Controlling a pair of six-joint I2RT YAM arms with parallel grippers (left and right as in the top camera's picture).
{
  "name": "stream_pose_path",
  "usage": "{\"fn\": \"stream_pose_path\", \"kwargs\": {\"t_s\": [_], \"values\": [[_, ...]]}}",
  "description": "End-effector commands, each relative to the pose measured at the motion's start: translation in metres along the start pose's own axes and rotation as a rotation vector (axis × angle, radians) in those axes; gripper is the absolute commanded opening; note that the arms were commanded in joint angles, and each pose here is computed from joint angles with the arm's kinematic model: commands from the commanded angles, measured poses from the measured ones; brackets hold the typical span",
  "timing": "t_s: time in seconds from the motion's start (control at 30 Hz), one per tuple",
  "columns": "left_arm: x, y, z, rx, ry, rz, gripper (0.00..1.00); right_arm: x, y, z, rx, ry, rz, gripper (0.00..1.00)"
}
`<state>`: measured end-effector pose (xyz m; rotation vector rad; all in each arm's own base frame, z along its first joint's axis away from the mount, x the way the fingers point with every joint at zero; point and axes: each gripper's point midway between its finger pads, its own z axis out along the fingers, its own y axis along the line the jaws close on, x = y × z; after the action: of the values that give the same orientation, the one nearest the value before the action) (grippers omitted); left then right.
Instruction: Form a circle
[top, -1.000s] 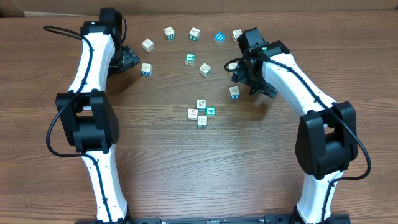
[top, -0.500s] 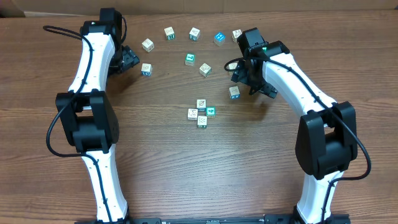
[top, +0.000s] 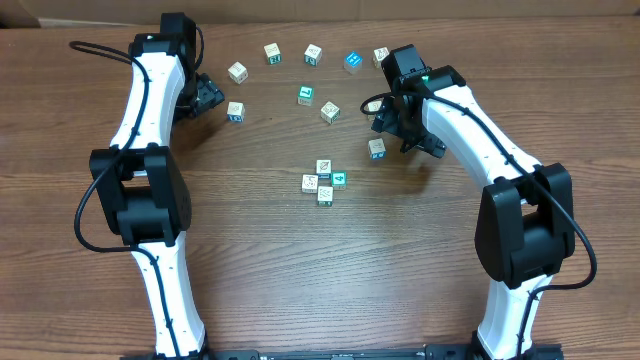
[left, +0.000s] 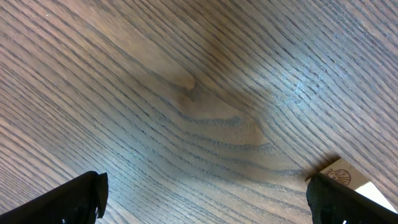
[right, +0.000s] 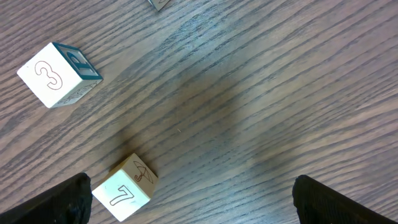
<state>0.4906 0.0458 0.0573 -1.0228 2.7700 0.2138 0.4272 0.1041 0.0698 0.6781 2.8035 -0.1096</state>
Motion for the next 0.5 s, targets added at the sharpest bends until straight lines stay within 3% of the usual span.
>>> {"fn": "stream_pose_path", "kwargs": {"t_s": [0.0, 0.47], "values": [[-0.0008, -0.0048, -0.0164, 0.026, -0.024, 0.024, 0.99, -0.0125, 0.001, -0.0149, -0.021, -0.047, 0.011, 1.0], [-0.0013, -0.0037, -0.0154, 0.024, -0.023, 0.022, 0.99, -0.0125, 0.001, -0.0149, -0.021, -0.047, 0.011, 1.0]]}}
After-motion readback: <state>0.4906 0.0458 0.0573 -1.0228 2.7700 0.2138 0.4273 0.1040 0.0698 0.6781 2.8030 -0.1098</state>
